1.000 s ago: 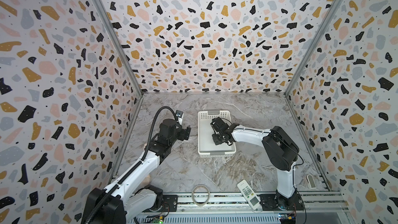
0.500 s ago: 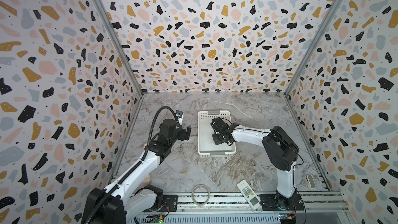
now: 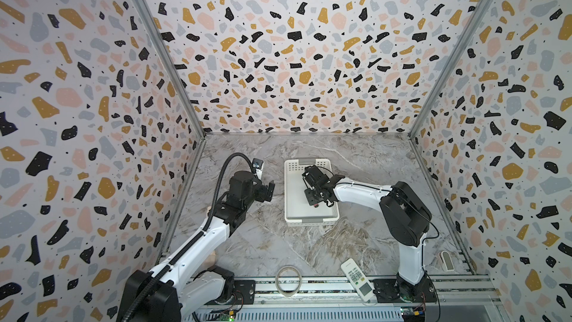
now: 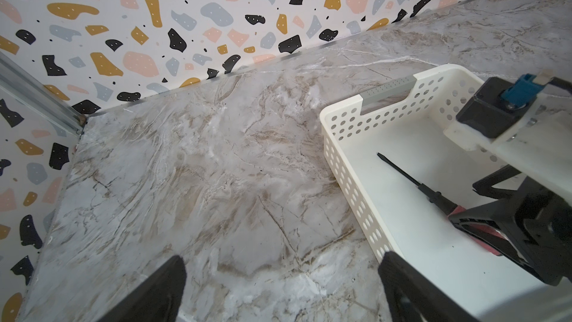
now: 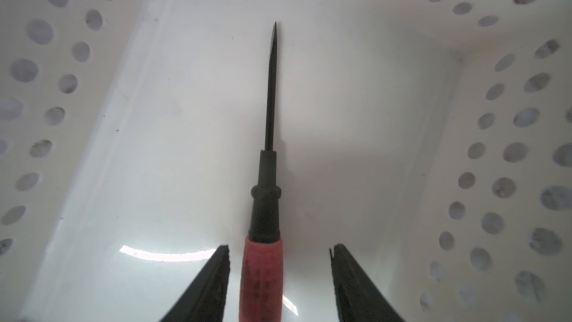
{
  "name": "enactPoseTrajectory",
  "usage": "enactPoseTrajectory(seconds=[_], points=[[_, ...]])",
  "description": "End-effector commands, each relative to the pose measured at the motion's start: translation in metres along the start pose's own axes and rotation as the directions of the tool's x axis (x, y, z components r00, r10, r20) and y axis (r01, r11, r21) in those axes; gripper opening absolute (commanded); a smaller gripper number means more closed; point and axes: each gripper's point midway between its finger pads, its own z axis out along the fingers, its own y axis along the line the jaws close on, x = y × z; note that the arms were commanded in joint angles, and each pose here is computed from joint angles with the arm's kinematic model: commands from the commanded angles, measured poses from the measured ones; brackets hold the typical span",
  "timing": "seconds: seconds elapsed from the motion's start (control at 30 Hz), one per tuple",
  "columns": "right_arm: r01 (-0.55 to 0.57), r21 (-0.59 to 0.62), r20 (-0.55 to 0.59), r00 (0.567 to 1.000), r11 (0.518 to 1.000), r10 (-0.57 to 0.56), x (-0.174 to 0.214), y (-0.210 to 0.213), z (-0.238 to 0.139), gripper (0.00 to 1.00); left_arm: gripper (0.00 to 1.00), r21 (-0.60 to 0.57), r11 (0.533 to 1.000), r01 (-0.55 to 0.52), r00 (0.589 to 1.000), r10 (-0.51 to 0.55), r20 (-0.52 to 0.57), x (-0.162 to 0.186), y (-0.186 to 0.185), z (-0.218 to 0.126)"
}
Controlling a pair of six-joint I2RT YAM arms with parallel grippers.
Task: Put the screwdriver in the bin
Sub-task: 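Lower the screwdriver into the basket and open the right gripper, then raise the right gripper out of the basket and draw it back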
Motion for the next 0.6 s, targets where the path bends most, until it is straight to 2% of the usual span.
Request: enactPoseTrajectory(seconds=[0.0,0.13,0.3,0.4,0.47,0.57], points=[[-0.005,-0.025,0.092,0.996,1.000,0.007,-0.031,0.002,-0.044,0.62,1.00,-0.007,1.000,0.002,0.999,-0.002,0.051,-0.018,0.001,-0.003],[-0.018,-0.090,0.152,0.988,0.996,0.031,-0.048,0.006,-0.075,0.68,0.99,-0.015,1.000,0.004,0.999,-0.003,0.053,-0.019,0.003,-0.003],[-0.026,-0.153,0.229,0.971,0.988,0.062,-0.066,0.001,-0.120,0.77,0.99,-0.093,0.995,0.022,0.997,-0.015,0.081,-0.022,0.017,-0.008],[-0.022,-0.137,0.287,0.956,0.990,0.061,-0.071,-0.014,-0.142,0.87,1.00,-0.142,0.989,0.039,0.994,-0.024,0.106,-0.024,0.026,-0.013],[-0.030,-0.135,0.333,0.940,0.990,0.074,-0.073,-0.027,-0.157,0.99,1.00,-0.167,0.985,0.046,0.992,-0.026,0.122,-0.026,0.031,-0.017],[-0.058,-0.142,0.400,0.910,0.988,0.111,-0.072,-0.050,-0.177,0.99,1.00,-0.189,0.980,0.063,0.988,-0.035,0.149,-0.029,0.035,-0.023]])
